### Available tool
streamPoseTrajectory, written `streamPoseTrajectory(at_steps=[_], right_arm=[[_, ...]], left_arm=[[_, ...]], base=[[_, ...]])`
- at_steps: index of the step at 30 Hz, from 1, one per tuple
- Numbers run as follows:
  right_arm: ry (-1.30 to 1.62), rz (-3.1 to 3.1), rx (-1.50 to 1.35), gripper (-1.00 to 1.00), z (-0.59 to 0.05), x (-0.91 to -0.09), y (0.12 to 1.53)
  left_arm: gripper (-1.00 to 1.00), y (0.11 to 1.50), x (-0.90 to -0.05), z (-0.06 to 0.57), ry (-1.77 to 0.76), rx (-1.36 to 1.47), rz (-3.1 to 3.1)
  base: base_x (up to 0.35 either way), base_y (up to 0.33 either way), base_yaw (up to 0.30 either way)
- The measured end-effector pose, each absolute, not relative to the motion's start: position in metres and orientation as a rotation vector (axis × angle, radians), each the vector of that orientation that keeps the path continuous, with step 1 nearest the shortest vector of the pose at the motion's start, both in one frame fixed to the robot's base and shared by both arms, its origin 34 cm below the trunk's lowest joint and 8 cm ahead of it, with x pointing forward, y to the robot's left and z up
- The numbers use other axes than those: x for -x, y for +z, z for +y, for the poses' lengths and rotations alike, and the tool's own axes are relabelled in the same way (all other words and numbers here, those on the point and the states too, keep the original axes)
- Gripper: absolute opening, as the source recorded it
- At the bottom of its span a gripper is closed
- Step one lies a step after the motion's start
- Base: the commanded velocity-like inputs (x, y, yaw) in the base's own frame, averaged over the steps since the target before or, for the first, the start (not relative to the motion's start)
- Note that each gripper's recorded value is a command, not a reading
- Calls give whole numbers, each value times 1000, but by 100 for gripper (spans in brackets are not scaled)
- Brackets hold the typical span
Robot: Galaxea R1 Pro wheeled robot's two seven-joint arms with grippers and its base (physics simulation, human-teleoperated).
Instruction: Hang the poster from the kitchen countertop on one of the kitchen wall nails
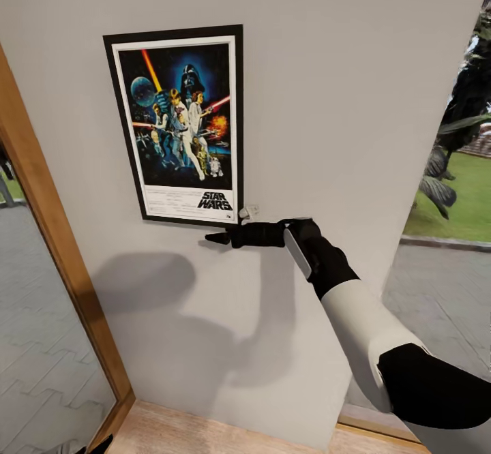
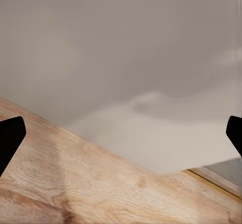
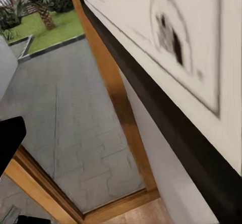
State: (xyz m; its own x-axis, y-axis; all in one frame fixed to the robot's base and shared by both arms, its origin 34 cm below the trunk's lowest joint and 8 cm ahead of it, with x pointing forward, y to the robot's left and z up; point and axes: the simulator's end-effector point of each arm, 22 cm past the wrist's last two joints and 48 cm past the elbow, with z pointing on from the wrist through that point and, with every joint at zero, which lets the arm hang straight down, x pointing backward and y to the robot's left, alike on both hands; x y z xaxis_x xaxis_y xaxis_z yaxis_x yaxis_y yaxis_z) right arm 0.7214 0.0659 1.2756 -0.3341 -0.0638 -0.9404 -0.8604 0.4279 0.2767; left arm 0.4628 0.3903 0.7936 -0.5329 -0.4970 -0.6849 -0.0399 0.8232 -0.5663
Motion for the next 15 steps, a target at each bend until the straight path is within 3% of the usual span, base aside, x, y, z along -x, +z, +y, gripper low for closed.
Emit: streamPoseTrajectory(at_steps=[15], right_arm=[[1038,1703,808,100,68,-720,1280]], left_arm=[[100,794,-463,390,-618,394,2069]], base=[[-14,-42,0]])
